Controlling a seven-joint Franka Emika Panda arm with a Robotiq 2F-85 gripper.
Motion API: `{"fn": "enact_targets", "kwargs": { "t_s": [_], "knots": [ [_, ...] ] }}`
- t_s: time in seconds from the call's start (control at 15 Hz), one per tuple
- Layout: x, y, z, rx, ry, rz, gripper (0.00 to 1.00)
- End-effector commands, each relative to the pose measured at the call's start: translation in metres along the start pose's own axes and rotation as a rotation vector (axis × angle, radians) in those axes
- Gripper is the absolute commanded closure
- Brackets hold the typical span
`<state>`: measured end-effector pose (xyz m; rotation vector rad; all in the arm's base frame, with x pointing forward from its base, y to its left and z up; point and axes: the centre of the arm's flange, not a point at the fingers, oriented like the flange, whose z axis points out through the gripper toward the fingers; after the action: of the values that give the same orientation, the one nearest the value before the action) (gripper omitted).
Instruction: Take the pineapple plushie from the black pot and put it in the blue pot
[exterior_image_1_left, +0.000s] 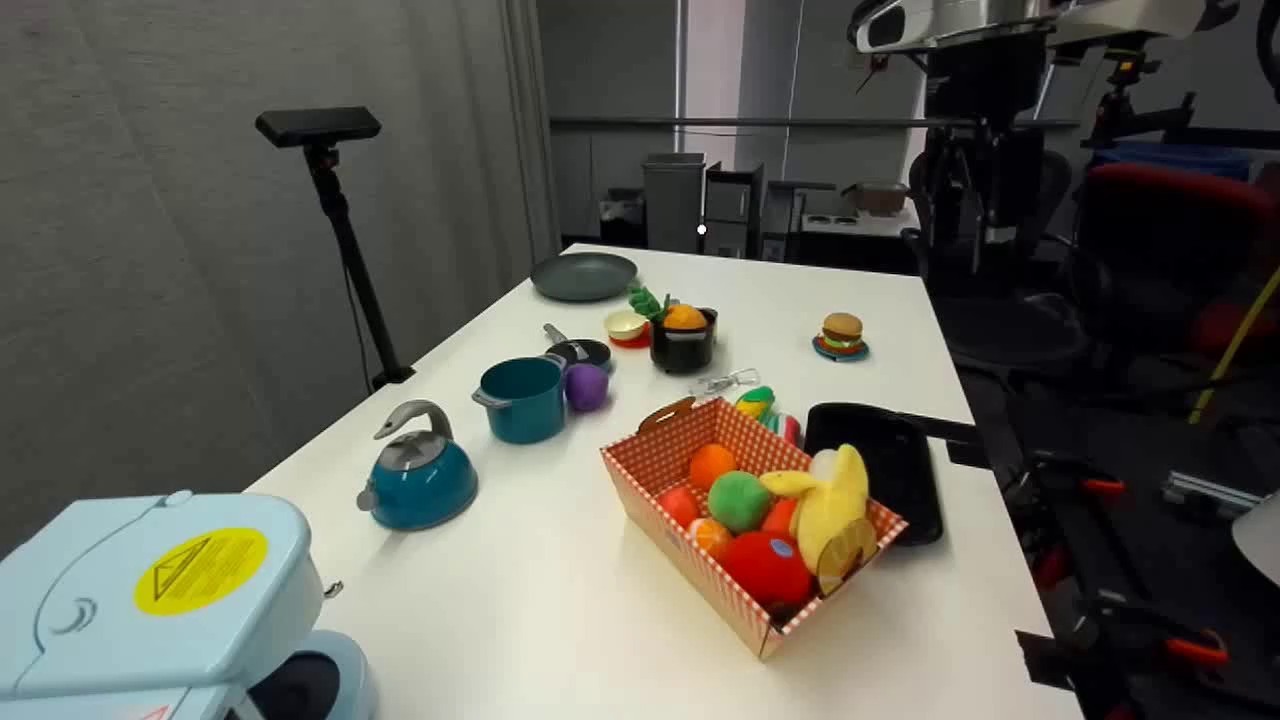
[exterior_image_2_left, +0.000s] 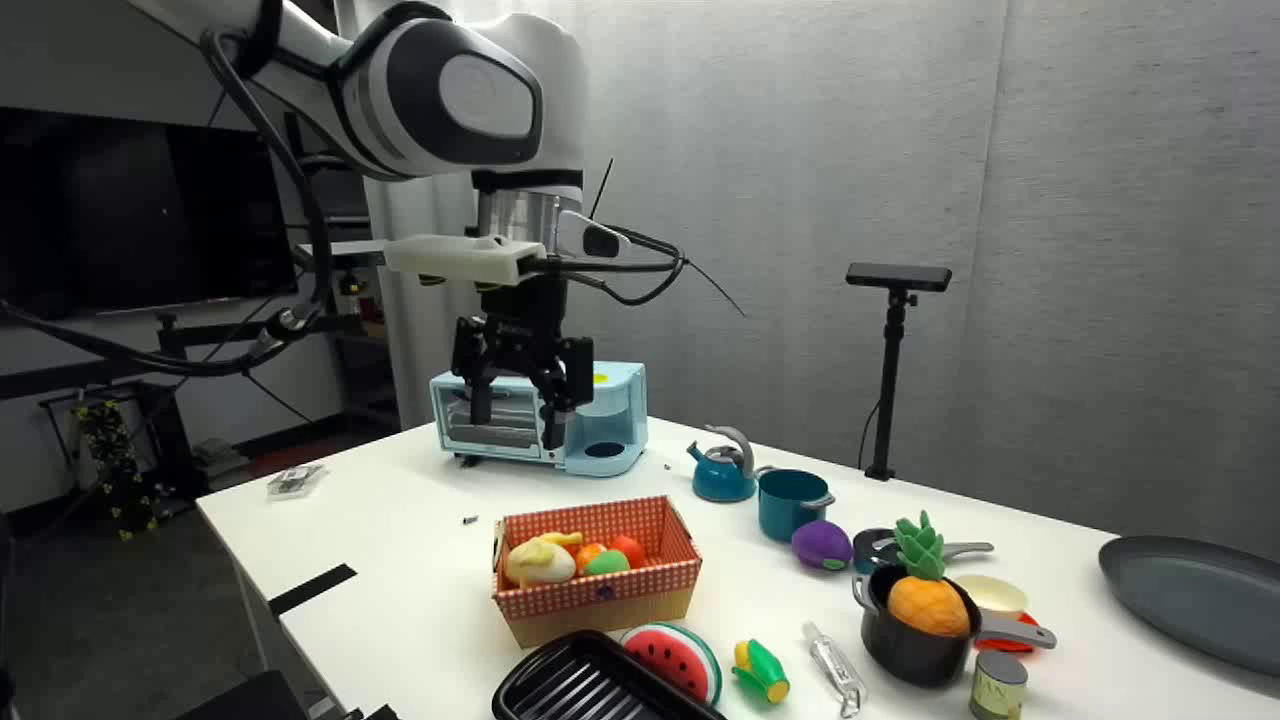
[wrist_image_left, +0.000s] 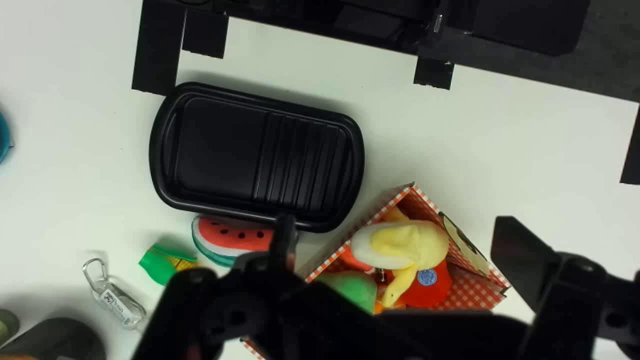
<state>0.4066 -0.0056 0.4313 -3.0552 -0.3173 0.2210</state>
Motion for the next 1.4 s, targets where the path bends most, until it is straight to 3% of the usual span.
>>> {"fn": "enact_targets", "kwargs": {
  "t_s": [0.0,1.33],
  "knots": [
    [0.0000,0.0000,0.0000,0.000,0.000,0.000,0.00],
    [-0.0001,-0.0030,0.0031,-0.004,0.001,0.002,0.00]
  ]
}}
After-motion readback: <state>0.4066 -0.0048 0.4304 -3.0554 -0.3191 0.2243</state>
